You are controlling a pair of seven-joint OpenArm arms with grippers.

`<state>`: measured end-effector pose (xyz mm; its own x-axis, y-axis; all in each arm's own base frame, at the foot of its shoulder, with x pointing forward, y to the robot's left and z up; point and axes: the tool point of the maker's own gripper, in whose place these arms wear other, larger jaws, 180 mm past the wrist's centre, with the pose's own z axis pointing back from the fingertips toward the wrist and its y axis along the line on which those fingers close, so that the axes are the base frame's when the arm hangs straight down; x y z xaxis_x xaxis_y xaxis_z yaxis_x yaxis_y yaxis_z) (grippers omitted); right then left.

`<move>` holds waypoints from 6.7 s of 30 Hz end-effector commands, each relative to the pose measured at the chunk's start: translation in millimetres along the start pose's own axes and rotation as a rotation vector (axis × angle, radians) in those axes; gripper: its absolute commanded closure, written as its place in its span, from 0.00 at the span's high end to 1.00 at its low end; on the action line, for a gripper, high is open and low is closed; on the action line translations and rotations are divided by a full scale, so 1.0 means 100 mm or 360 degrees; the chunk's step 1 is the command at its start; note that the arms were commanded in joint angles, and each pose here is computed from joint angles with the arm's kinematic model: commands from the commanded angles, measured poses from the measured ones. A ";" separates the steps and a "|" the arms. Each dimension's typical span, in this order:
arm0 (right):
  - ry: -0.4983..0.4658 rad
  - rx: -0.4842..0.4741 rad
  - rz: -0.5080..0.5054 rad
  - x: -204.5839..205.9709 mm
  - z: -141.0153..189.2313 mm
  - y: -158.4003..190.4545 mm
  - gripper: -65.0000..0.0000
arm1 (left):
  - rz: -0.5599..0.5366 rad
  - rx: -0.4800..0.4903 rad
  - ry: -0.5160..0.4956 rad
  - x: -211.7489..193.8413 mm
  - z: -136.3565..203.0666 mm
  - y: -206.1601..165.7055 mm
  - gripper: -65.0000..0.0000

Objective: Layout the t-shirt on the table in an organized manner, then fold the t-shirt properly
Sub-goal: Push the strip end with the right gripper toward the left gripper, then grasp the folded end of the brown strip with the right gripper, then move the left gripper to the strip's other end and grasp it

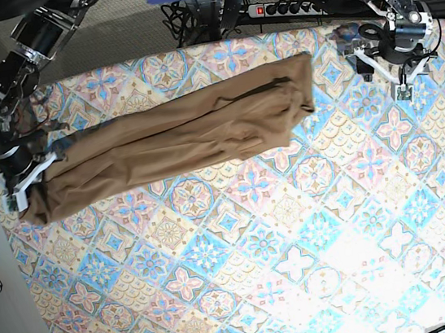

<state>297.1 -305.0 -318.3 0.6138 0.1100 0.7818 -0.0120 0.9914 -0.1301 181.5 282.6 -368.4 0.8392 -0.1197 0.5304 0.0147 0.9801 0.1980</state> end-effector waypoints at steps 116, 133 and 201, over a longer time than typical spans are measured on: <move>-0.0767 0.0992 0.0409 0.31 0.83 3.44 0.00 | -0.0092 -0.0076 0.0058 0.11 -0.27 -0.22 0.66; -0.0848 0.0777 0.0088 0.60 0.46 2.51 0.00 | -0.0107 -0.0091 0.0054 0.13 -0.28 -0.26 0.66; -0.0154 0.1081 0.0058 -0.79 0.03 3.19 0.00 | 0.0646 -0.1148 0.0026 0.06 -0.26 -1.49 0.67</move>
<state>244.5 1.9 -418.6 0.5244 0.0977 0.8459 -0.5332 0.8122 0.2367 203.4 142.5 -412.0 0.8413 0.2844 0.4597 0.0558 0.8002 -0.5972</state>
